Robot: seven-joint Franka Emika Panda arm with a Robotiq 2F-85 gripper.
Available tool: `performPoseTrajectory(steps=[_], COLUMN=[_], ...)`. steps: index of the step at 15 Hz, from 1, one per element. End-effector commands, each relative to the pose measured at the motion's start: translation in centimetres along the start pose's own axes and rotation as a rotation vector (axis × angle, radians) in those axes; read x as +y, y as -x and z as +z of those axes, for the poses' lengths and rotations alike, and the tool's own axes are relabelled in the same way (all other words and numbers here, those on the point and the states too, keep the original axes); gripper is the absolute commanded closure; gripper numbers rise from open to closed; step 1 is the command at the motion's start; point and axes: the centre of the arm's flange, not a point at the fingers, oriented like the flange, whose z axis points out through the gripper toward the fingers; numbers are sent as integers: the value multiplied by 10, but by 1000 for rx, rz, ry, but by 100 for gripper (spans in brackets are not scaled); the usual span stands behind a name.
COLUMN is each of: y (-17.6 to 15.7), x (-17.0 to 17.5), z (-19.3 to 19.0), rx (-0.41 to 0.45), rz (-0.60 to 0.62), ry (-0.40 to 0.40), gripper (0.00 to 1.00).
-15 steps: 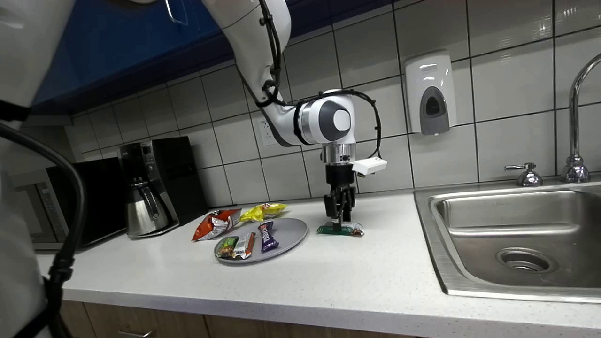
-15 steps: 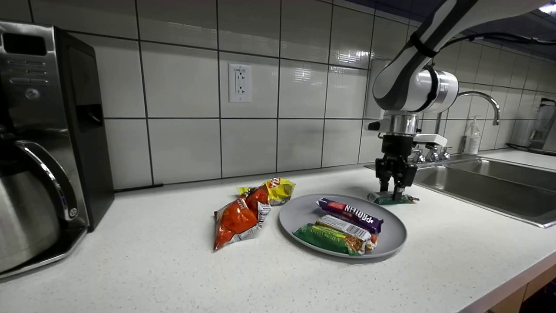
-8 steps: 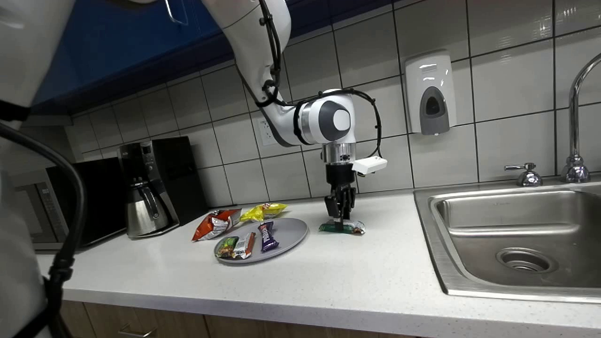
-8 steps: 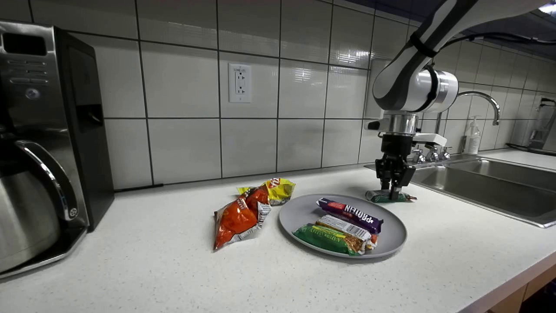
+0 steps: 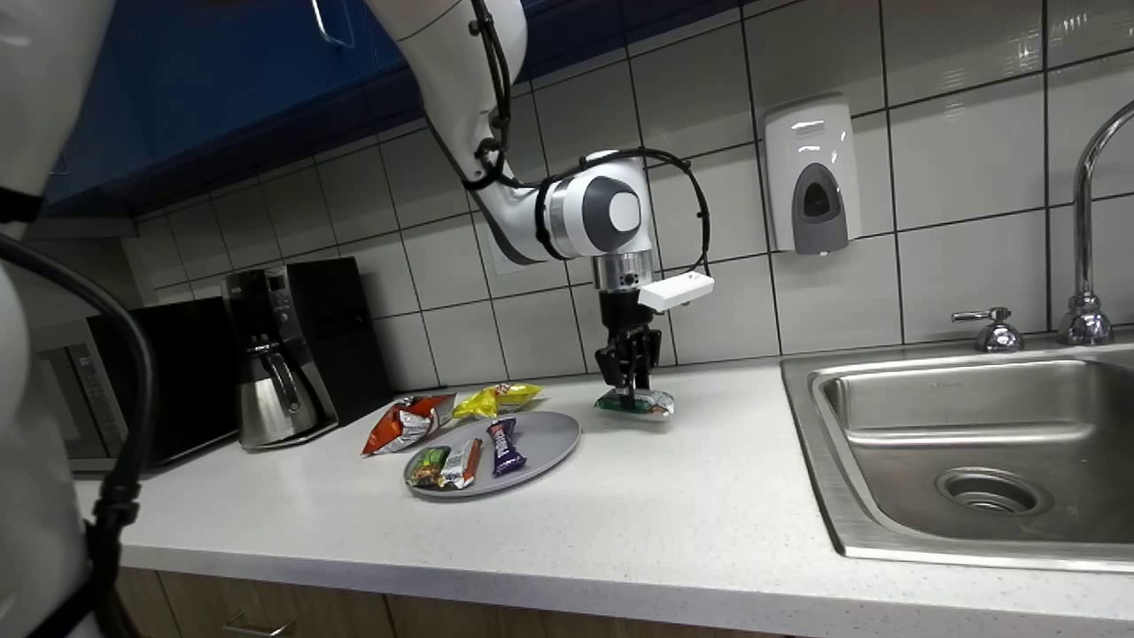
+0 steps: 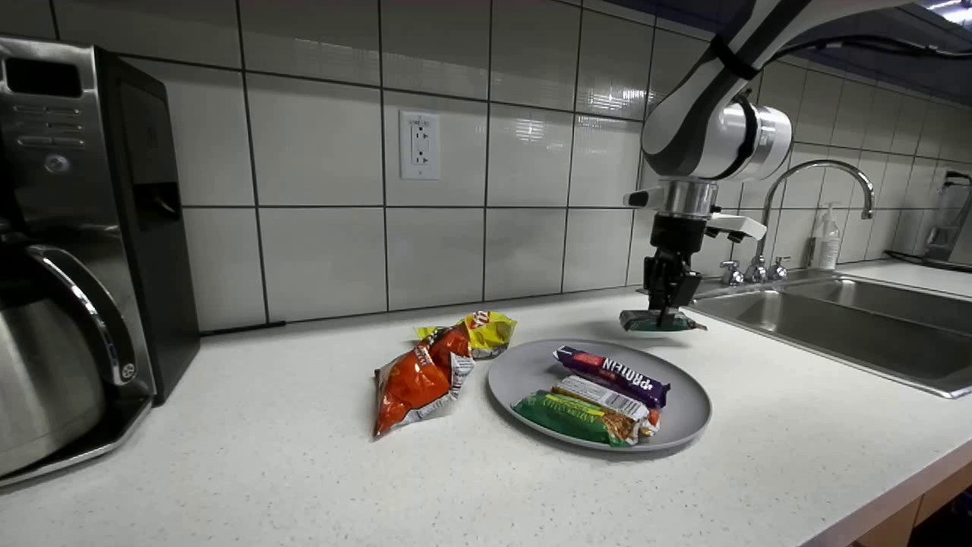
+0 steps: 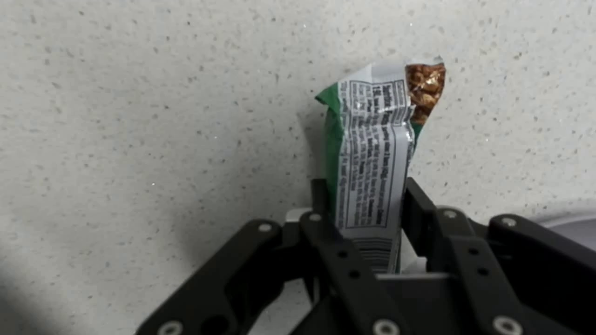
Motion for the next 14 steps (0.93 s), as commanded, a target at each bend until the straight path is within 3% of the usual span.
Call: performPoseTrajectory(steps=[1, 7, 14], y=[-20, -58, -109], x=[-11, -22, -46], z=[-21, -28, -17], rx=[-26, -31, -5], rz=[82, 201, 227], ry=[28, 24, 13], gripper=[84, 84, 84])
